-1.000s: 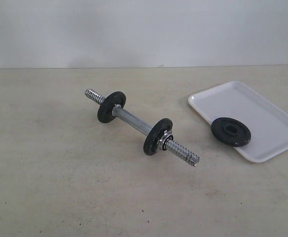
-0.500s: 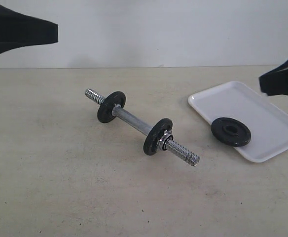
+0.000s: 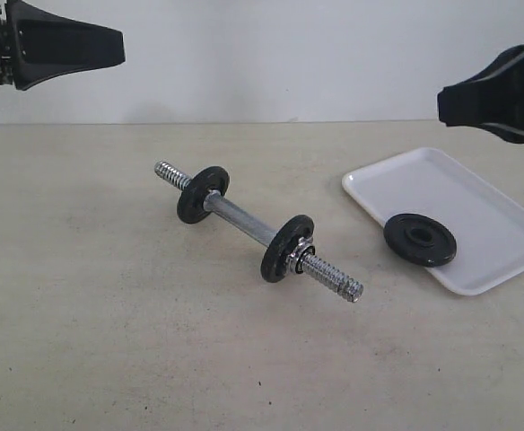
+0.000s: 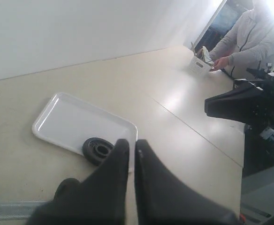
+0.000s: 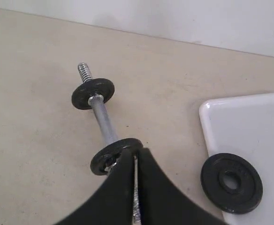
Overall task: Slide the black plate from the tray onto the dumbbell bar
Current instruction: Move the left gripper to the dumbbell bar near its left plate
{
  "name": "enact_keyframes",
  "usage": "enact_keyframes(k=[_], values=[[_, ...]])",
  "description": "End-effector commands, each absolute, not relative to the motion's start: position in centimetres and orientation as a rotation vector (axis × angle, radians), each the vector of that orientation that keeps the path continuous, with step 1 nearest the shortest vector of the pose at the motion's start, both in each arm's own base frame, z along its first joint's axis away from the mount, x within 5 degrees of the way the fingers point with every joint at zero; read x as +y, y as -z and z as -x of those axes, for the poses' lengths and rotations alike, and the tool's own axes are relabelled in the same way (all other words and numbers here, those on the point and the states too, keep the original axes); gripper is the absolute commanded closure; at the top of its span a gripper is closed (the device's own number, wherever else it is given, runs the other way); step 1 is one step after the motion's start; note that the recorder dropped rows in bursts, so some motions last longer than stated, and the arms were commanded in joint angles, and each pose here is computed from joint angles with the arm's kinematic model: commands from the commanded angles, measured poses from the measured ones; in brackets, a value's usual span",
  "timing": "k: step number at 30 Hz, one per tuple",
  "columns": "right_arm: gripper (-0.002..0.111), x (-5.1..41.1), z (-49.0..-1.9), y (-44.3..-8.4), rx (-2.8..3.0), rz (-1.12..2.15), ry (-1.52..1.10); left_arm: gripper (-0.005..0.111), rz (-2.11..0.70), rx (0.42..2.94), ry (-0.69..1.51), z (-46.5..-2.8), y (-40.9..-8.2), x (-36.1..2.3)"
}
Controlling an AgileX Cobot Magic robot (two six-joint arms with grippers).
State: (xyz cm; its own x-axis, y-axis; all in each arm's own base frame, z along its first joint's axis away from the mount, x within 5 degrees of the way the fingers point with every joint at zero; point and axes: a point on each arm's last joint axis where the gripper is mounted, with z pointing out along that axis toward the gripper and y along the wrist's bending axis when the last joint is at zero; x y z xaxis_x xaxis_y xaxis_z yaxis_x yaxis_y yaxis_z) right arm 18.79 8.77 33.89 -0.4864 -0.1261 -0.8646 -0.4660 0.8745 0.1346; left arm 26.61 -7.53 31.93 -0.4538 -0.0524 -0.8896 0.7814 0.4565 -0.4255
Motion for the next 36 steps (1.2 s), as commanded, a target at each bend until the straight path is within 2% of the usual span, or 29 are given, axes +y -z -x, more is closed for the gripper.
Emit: enact_keyframes(k=[1,7,11,14,16,21,28,36], values=[[0.109,8.7,-19.1,-34.5,2.003,0.413,-0.420,0.102,-0.610,1.753,1.106,-26.8,-32.3,-7.5],[0.109,8.5,-19.5,-35.0,1.931,0.400,-0.387,0.102,-0.668,1.720,0.952,-27.3,-32.1,-7.1],[0.109,8.6,-19.2,-34.3,1.982,0.485,-0.352,0.102,-0.500,1.826,0.910,-28.3,-31.5,-6.5],[0.109,8.7,-19.0,-33.6,2.040,0.559,-0.330,0.102,-0.520,1.935,0.720,-29.2,-29.7,-6.8],[0.109,8.8,-19.2,-32.9,2.085,0.585,-0.331,0.102,-0.543,2.012,0.671,-29.7,-28.3,-7.8],[0.109,9.4,-20.4,-30.6,2.228,0.632,-0.344,0.102,-0.452,2.164,0.793,-30.5,-25.0,-10.9],[0.109,10.2,-21.8,-27.4,2.398,0.714,-0.347,0.102,-0.144,2.373,0.833,-31.5,-20.3,-13.7],[0.109,10.6,-22.8,-25.5,2.458,0.772,-0.332,0.102,0.284,2.377,1.116,-32.7,-17.8,-15.1]])
